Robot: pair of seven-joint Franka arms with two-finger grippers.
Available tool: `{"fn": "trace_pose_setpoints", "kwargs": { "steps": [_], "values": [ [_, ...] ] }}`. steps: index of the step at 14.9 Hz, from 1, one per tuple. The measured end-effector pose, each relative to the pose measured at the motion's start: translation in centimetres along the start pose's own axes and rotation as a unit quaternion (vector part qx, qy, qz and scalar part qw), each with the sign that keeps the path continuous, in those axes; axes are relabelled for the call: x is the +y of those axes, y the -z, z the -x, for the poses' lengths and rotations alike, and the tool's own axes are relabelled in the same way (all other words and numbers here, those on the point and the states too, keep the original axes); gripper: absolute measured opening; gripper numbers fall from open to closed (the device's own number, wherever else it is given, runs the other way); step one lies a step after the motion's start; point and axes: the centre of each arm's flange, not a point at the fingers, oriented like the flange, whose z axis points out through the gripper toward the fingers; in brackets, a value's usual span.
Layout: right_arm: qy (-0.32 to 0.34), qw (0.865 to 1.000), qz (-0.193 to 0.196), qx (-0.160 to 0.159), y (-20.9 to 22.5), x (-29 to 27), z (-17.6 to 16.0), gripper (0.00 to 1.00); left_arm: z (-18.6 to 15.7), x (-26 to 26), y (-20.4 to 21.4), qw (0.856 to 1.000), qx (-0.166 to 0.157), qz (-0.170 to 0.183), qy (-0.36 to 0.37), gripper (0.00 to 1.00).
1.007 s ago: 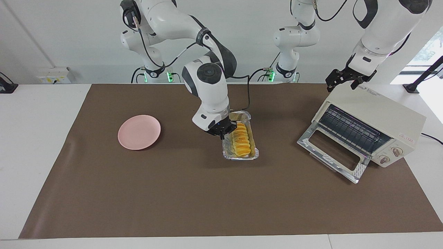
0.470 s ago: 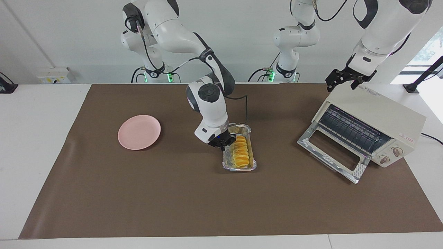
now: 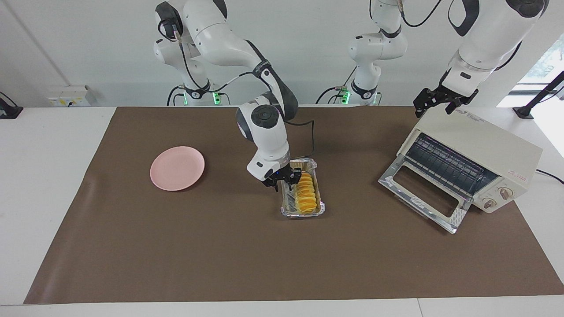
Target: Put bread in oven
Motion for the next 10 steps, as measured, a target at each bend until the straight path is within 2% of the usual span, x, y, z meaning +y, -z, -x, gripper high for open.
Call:
{"fn": "trace_pose_setpoints", "kwargs": {
  "steps": [3,4,7,10],
  "values": [
    [-0.022,1.0,0.003,0.004,6.6,4.0,-1.5,0.96,-0.8,5.7,-1.0,0.999,0.017,0.029,-0.004,1.0],
    [-0.018,1.0,0.005,0.004,9.3,6.6,-2.2,1.0,-1.5,8.4,-2.0,0.999,0.025,0.033,0.003,1.0],
    [0.024,1.0,0.012,0.001,16.2,16.0,-3.7,1.0,-3.4,17.0,-7.5,0.999,0.02,0.037,0.025,1.0],
    [0.065,0.998,0.016,-0.006,19.8,23.6,-4.0,1.0,-4.9,24.0,-13.8,0.998,0.022,0.043,0.042,1.0]
  ]
}}
